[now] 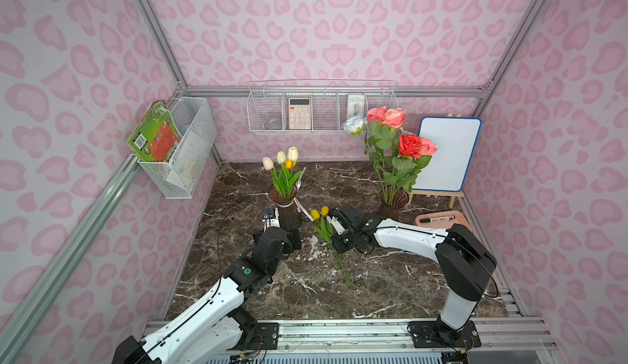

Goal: Arrange the flowers in different vases according to their variety
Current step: Pick up the flower at the center of the board.

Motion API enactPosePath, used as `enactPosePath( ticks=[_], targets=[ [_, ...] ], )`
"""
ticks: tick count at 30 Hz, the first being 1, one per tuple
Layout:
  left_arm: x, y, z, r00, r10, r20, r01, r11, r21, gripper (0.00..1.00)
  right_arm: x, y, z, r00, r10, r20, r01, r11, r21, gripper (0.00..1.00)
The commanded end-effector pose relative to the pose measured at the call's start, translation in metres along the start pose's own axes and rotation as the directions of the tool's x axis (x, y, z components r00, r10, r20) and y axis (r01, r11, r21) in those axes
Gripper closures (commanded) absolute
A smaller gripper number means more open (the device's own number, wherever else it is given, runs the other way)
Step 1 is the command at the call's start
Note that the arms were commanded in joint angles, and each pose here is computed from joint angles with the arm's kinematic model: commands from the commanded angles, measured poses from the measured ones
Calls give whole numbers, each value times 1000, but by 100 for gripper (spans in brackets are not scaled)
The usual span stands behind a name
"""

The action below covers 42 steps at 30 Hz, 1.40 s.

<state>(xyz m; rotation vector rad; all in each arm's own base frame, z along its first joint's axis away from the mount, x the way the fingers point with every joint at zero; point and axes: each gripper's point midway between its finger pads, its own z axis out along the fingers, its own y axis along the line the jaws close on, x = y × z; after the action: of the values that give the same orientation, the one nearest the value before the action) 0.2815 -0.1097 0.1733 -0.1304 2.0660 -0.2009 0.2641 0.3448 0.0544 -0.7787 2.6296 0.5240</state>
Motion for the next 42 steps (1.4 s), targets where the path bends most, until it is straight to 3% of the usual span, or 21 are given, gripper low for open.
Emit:
enactPosePath(
  ticks=[1,17,20,23,27,32,37,42],
  targets=[
    [-2,3,-1,1000,7,5,-7,1000,-17,1,8,-3,7,999,13,-50,-12,1000,19,78],
    [-5,4,-5,1000,8,19,-8,1000,-14,1,23,-40,25,989,43,-141,-8,970,245,87],
    [-6,4,-6,1000,7,20,-6,1000,-12,1,23,-47,22,989,46,-142,-3,957,290,79],
    [-6,5,-6,1000,6,22,-6,1000,-13,2,23,-49,22,988,46,-145,0,953,302,78],
    [-7,5,-7,1000,2,29,-2,1000,-13,1,24,-50,22,988,47,-145,0,952,306,88],
    [-5,7,-7,1000,-10,27,11,1000,-17,2,10,-55,7,996,52,-70,-25,940,341,99],
    [1,5,0,999,-42,-2,42,999,-17,2,-22,-48,-26,995,36,90,-63,945,322,100],
    [7,9,6,997,-67,-34,66,997,-44,1,-53,-37,-67,963,16,268,-92,957,274,100]
  ],
)
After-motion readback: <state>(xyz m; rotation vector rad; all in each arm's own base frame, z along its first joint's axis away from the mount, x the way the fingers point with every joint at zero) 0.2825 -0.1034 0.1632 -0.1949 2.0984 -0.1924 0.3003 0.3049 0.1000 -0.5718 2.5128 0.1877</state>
